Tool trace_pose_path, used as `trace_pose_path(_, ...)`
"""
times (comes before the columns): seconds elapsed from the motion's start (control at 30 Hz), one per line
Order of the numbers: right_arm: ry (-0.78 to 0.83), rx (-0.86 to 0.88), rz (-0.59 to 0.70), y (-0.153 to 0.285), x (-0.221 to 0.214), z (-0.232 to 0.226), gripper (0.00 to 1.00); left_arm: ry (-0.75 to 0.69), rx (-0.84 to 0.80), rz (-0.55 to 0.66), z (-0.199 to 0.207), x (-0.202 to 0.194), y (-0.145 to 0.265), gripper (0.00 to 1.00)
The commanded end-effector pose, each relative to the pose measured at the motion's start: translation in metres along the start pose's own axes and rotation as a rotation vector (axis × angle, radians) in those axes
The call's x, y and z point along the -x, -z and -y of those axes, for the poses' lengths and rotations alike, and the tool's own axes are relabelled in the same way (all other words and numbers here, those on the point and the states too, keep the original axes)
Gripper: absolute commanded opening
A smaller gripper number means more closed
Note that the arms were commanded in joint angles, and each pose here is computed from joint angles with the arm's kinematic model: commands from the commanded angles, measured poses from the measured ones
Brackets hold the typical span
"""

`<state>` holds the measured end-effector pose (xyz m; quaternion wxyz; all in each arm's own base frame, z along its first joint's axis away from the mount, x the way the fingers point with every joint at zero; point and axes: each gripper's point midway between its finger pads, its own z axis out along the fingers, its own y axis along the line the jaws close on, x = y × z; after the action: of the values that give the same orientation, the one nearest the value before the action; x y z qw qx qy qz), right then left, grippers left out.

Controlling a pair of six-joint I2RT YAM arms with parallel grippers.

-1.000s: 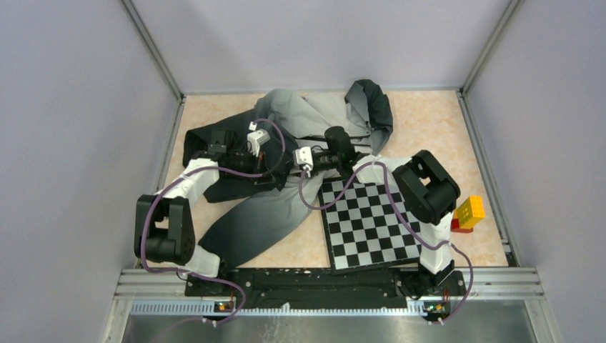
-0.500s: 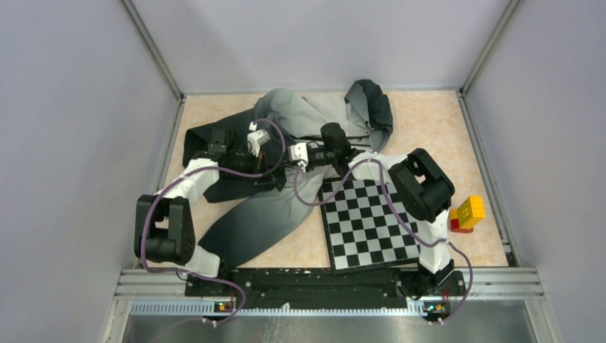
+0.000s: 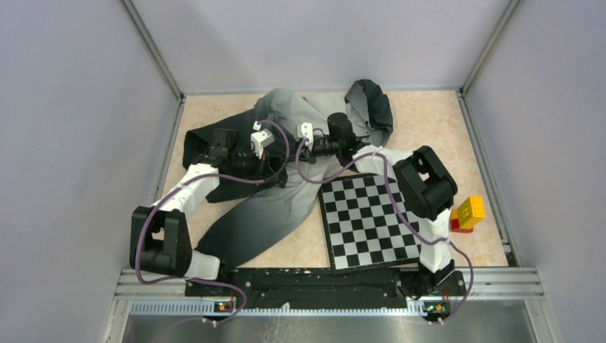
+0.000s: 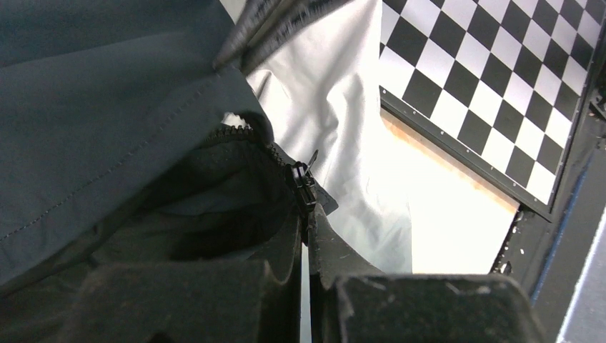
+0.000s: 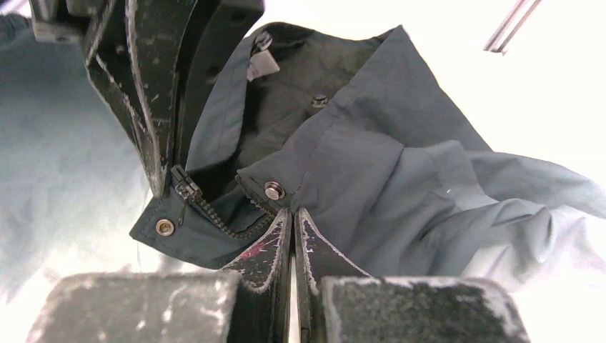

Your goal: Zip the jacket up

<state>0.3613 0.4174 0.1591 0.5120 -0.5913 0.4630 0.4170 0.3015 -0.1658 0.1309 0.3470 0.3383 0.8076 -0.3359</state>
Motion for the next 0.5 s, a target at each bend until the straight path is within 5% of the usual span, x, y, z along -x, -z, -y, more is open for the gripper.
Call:
trace_pose_path(0.0,-0.064,0.029,0.116,0.007,0.040,0.005,0.00,-0.088,0.027,0.029,-0.004,0.016,0.004,0.00)
trace_pose_path(0.47,-0.124,0.042,-0.084,0.003,0.014,0.006,0.00,-0.146,0.072,0.053,-0.008,0.022,0.010,0.00)
